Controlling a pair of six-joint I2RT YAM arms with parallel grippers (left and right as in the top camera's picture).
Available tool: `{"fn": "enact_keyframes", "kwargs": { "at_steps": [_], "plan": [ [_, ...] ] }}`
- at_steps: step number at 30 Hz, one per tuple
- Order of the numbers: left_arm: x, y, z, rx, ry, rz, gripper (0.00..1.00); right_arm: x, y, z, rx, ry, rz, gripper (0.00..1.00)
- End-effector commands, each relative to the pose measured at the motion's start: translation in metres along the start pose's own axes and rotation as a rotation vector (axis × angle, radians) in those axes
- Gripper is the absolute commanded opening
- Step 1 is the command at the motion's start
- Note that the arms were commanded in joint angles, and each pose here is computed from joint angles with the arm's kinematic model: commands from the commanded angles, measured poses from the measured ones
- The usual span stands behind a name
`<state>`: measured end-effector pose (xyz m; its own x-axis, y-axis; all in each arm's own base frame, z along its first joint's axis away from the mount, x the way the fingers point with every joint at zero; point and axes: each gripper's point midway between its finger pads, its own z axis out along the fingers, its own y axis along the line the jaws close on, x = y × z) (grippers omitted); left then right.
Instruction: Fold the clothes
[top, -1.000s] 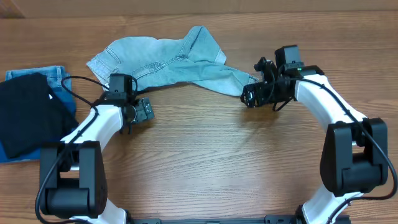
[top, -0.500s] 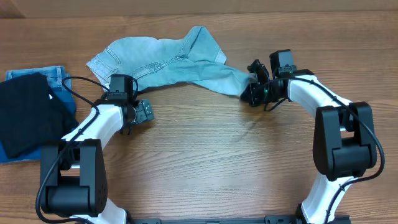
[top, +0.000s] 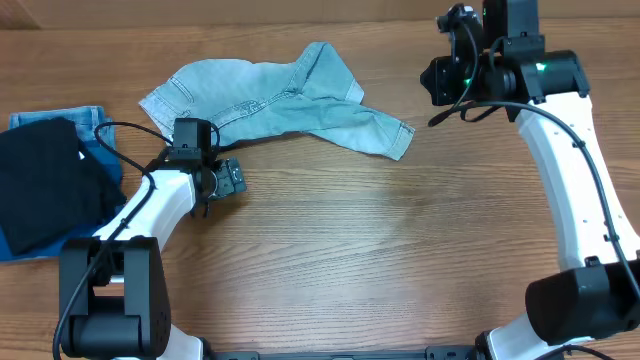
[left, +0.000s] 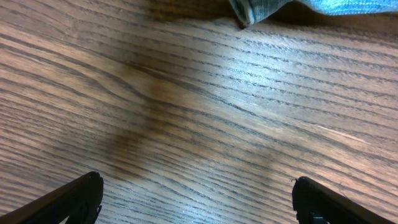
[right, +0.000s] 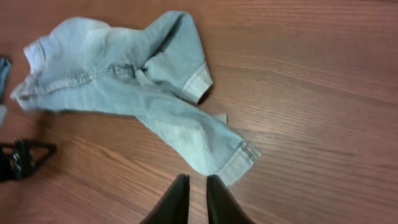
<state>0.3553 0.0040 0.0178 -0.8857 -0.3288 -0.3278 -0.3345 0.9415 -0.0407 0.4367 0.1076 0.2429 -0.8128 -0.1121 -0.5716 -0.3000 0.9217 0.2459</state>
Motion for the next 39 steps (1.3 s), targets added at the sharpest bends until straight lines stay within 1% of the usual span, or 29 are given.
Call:
{"fn": "enact_keyframes", "kwargs": {
  "at_steps": [1, 2, 4, 6, 11, 15, 16, 17, 18, 19, 22, 24, 26, 29, 31, 33, 36, 39],
  "plan": [
    [-0.008, -0.004, -0.008, 0.017, -0.026, 0.001, 1.00, 0.039, -0.018, 0.043, 0.023, 0.146, 0.049, 0.51],
    [-0.007, -0.004, -0.008, 0.016, -0.023, 0.002, 1.00, 0.052, -0.020, 0.055, 0.016, 0.187, 0.062, 0.61],
    [-0.006, -0.004, -0.008, 0.014, -0.019, 0.002, 1.00, 0.074, -0.026, 0.077, 0.008, 0.248, 0.083, 0.68],
    [-0.006, -0.004, -0.008, 0.014, -0.019, 0.002, 1.00, 0.093, -0.033, 0.102, 0.003, 0.289, 0.100, 0.73],
    [-0.004, -0.003, -0.008, 0.011, -0.009, 0.002, 1.00, 0.128, -0.046, 0.155, -0.014, 0.363, 0.158, 0.75],
    [-0.002, -0.002, -0.008, 0.008, -0.002, 0.003, 1.00, 0.137, -0.035, 0.185, -0.132, 0.374, 0.184, 0.76],
    [-0.002, -0.002, -0.008, 0.008, -0.002, 0.003, 1.00, 0.139, -0.029, 0.189, -0.167, 0.379, 0.192, 0.73],
    [-0.002, -0.002, -0.008, 0.007, -0.002, 0.003, 1.00, 0.141, -0.025, 0.192, -0.191, 0.384, 0.196, 0.42],
    [-0.002, -0.002, -0.008, 0.008, -0.002, 0.003, 1.00, 0.141, -0.024, 0.191, -0.201, 0.384, 0.198, 0.09],
    [-0.002, -0.002, -0.008, 0.007, -0.002, 0.003, 1.00, 0.140, -0.024, 0.191, -0.196, 0.386, 0.221, 0.04],
    [-0.002, -0.002, -0.008, 0.008, -0.002, 0.003, 1.00, 0.127, -0.026, 0.176, -0.164, 0.381, 0.261, 0.04],
    [-0.002, -0.002, -0.008, 0.008, -0.003, 0.003, 1.00, 0.101, -0.028, 0.144, -0.092, 0.347, 0.230, 0.04],
    [-0.004, -0.003, -0.009, 0.010, -0.008, 0.002, 1.00, 0.056, -0.015, 0.089, -0.071, 0.252, 0.137, 0.04],
    [-0.010, -0.005, -0.010, 0.018, -0.029, 0.001, 1.00, -0.009, 0.015, -0.007, -0.075, 0.041, 0.061, 0.04],
    [-0.011, -0.005, -0.010, 0.018, -0.031, 0.000, 1.00, -0.027, 0.029, -0.050, -0.076, -0.038, 0.033, 0.04],
    [-0.011, -0.005, -0.010, 0.019, -0.031, 0.000, 1.00, -0.027, 0.028, -0.057, -0.057, -0.041, 0.033, 0.04],
    [-0.010, -0.007, -0.010, 0.032, -0.026, 0.001, 1.00, -0.014, 0.019, -0.047, -0.023, 0.025, 0.056, 0.04],
    [-0.003, -0.026, -0.011, 0.138, 0.015, -0.019, 1.00, -0.006, 0.017, -0.040, -0.022, 0.054, 0.065, 0.04]
  ]
}}
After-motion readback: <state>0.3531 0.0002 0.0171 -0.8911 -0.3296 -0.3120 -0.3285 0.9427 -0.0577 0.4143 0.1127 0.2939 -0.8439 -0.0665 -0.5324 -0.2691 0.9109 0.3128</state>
